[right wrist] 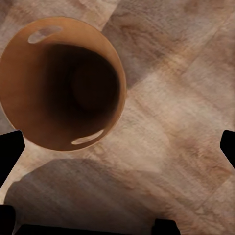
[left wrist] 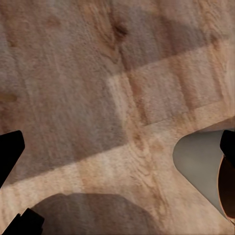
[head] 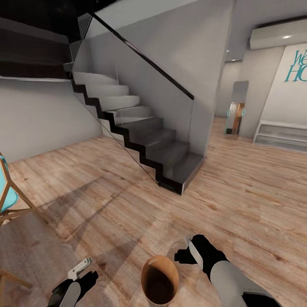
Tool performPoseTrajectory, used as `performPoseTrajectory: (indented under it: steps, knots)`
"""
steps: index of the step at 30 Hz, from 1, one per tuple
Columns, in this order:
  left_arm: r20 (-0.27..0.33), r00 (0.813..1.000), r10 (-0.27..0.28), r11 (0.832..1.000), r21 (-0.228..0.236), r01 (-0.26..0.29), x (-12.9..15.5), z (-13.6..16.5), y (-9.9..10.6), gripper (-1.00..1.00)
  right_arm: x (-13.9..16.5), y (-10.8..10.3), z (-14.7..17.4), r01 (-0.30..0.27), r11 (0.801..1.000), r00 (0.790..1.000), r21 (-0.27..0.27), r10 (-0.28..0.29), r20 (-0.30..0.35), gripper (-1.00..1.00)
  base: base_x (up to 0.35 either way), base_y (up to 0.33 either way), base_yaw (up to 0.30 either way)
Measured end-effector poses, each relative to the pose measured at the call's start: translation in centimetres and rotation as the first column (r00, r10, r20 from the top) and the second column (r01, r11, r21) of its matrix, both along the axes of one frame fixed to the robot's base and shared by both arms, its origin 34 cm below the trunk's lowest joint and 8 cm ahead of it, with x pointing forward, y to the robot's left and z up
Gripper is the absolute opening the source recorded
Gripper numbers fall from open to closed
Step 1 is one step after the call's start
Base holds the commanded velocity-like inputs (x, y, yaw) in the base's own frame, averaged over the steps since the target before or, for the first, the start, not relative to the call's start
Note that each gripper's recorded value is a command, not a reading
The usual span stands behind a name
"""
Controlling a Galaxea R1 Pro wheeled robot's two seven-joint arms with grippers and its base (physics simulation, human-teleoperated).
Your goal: Put the three can of soda from the living room inside the tash can in the kitchen.
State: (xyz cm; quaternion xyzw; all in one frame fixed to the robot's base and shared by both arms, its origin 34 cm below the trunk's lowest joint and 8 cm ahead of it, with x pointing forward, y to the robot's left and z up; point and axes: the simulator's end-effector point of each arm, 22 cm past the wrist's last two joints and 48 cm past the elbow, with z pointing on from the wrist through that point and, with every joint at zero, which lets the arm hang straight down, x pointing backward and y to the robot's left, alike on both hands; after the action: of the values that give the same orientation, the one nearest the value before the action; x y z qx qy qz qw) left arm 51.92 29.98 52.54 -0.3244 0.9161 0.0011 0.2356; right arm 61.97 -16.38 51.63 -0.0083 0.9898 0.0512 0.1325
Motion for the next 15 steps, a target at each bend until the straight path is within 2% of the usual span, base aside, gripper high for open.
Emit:
performPoseTrajectory:
  steps: [6,10,15]
  knots:
    - [-0.008,1.000,0.000,1.000,-0.002,0.000,-0.4,-1.5,0.0,1.00,0.1,0.0,-1.0,0.001,1.000,1.000,0.000,0.000,0.006,1.00,0.000,0.000,0.000]
    - [-0.033,0.999,0.001,1.000,-0.006,-0.001,-1.3,-3.2,-0.1,1.00,3.6,-0.2,1.0,0.000,1.000,0.998,-0.010,0.001,0.070,1.00,0.000,0.000,0.000]
    - [-0.042,0.999,0.002,1.000,-0.007,-0.002,-1.7,-4.5,-0.1,1.00,4.6,0.0,0.9,-0.003,1.000,0.996,-0.003,0.003,0.093,1.00,0.000,0.000,0.011]
